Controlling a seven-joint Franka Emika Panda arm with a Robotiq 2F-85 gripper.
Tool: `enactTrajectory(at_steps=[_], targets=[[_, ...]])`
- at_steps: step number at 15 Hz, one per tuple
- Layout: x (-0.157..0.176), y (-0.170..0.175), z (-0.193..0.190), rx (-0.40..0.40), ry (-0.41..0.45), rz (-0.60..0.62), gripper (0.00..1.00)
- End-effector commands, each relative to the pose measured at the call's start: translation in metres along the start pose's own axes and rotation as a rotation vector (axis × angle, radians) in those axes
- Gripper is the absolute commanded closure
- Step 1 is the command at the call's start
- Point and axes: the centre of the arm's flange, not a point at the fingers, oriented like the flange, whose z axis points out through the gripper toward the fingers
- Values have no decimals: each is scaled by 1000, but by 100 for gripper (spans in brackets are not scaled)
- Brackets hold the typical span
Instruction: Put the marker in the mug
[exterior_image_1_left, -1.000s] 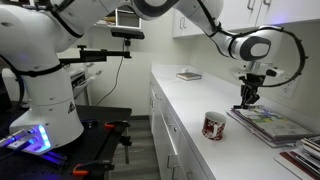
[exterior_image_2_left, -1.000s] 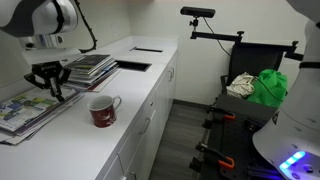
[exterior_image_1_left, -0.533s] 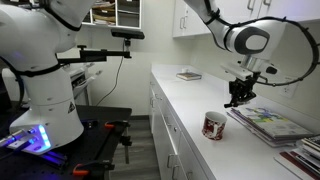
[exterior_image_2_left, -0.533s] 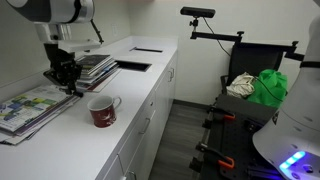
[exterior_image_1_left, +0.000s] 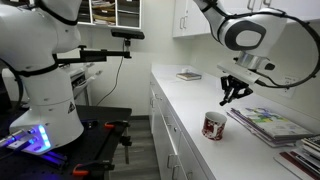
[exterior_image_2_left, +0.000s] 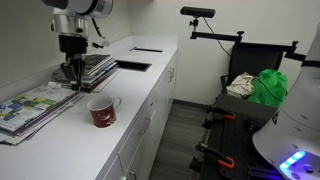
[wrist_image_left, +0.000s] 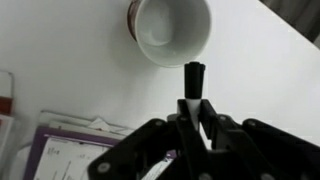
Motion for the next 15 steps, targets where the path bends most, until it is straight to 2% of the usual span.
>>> enactTrajectory(at_steps=[1,4,5,7,11,12,15], targets=[[-27,-2,-17,102,121,-124,95],[-36,9,-25,217,241,-185,95],[-21,13,-20,156,188,-142,82],[-26,18,-21,184,232,-166,82],[-23,13,-21,191,235,-176,82],[-23,13,-21,192,235,-175,95],[-28,21,-17,324,379,-241,95]])
